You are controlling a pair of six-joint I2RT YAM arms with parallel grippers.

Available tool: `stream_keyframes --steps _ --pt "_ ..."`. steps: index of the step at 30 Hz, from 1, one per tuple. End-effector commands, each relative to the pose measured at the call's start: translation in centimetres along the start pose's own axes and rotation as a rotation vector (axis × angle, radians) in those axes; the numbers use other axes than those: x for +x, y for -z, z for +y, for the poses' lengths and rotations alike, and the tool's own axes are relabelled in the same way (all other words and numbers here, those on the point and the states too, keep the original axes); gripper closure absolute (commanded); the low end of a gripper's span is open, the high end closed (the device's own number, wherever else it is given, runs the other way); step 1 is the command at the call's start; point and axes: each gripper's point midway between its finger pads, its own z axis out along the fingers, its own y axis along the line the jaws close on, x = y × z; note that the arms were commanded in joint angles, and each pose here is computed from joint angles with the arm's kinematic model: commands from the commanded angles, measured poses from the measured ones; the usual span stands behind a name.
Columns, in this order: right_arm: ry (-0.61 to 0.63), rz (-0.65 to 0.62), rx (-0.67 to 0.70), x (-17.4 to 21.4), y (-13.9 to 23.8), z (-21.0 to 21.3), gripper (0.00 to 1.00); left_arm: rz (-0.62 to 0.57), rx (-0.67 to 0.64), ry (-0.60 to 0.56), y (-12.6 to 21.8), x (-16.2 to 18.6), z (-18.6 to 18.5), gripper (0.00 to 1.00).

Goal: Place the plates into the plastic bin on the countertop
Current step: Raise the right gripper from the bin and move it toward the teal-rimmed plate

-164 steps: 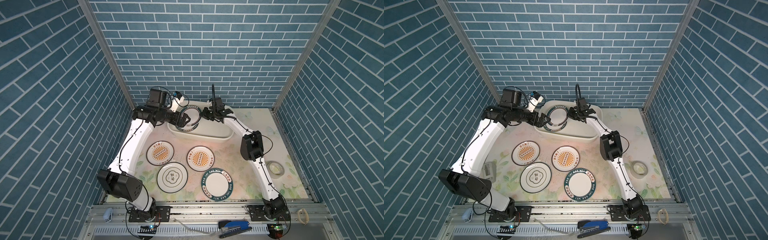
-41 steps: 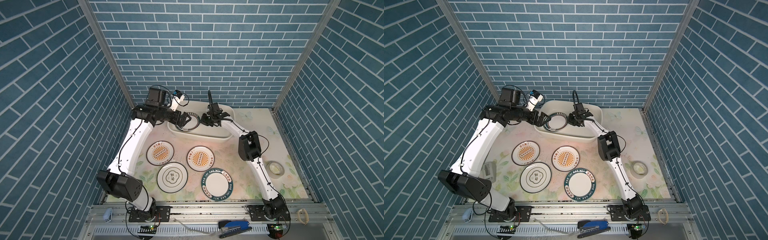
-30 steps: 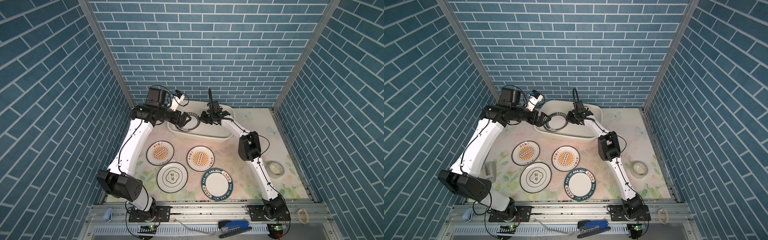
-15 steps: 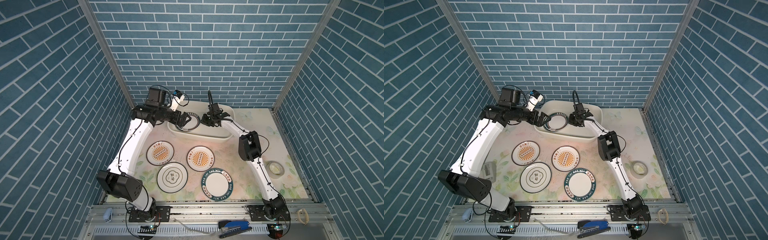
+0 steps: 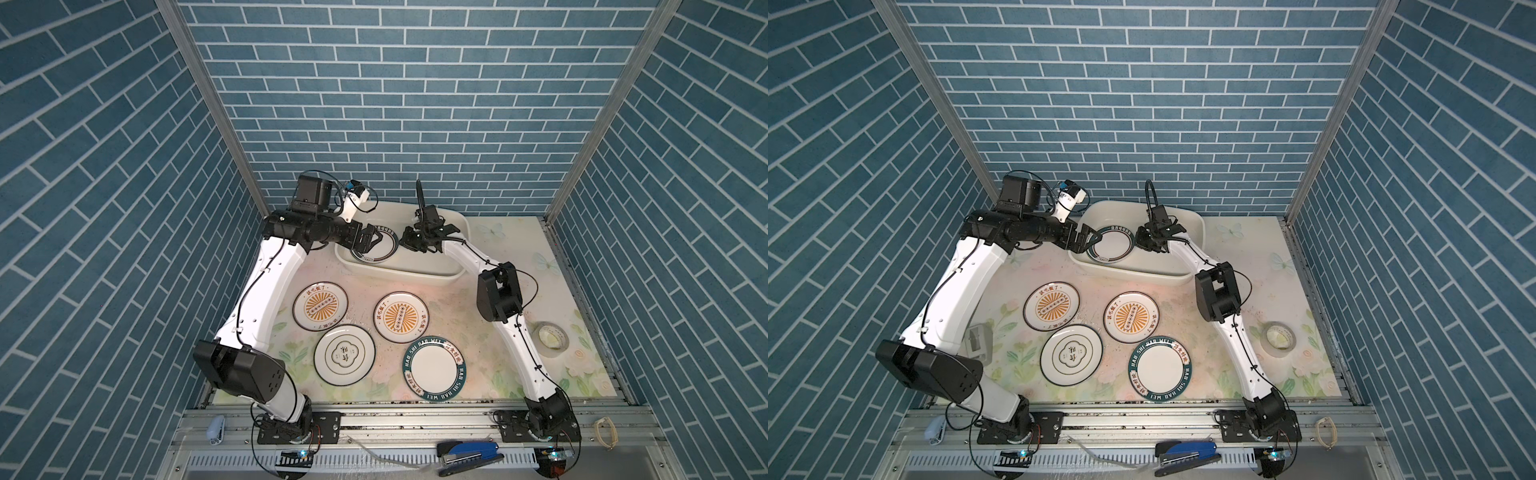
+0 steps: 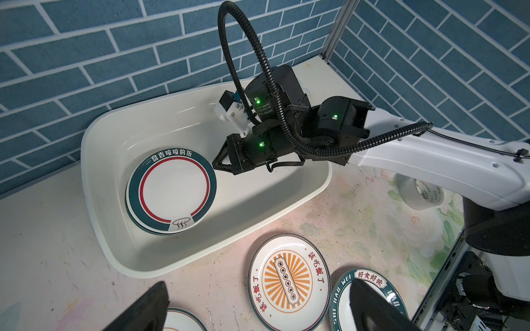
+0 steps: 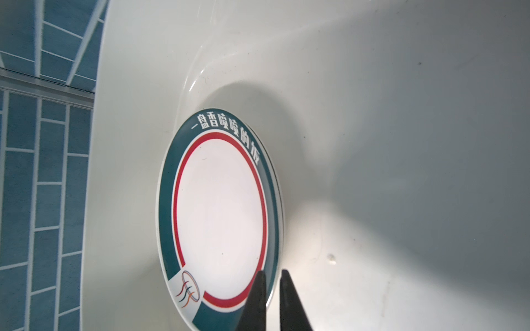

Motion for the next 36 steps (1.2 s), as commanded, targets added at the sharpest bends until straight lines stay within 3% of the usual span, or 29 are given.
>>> stream_keyframes --steps 1,16,22,28,36 --pt "-0.018 0.006 -0.04 -0.1 -0.4 0.6 0.88 -0.01 0.007 -0.008 0.2 -0.3 -0.2 0.01" --pt "-0.071 0.041 -0.1 0.5 -1.5 0.8 0.9 -0.013 0.011 -0.008 0.5 -0.2 -0.4 0.0" --pt "-0.021 -0.002 -0.12 -0.9 -0.1 2.3 0.9 -0.023 0.004 -0.014 0.8 -0.5 -0.5 0.0" --pt "0.074 -0.098 -0.113 -3.9 4.3 5.3 0.84 -0.031 -0.005 -0.035 1.4 -0.8 -0.6 0.0" --pt "0.203 -0.196 -0.029 -4.6 16.9 7.7 0.68 -0.042 -0.022 -0.064 2.3 -1.2 -0.6 0.0"
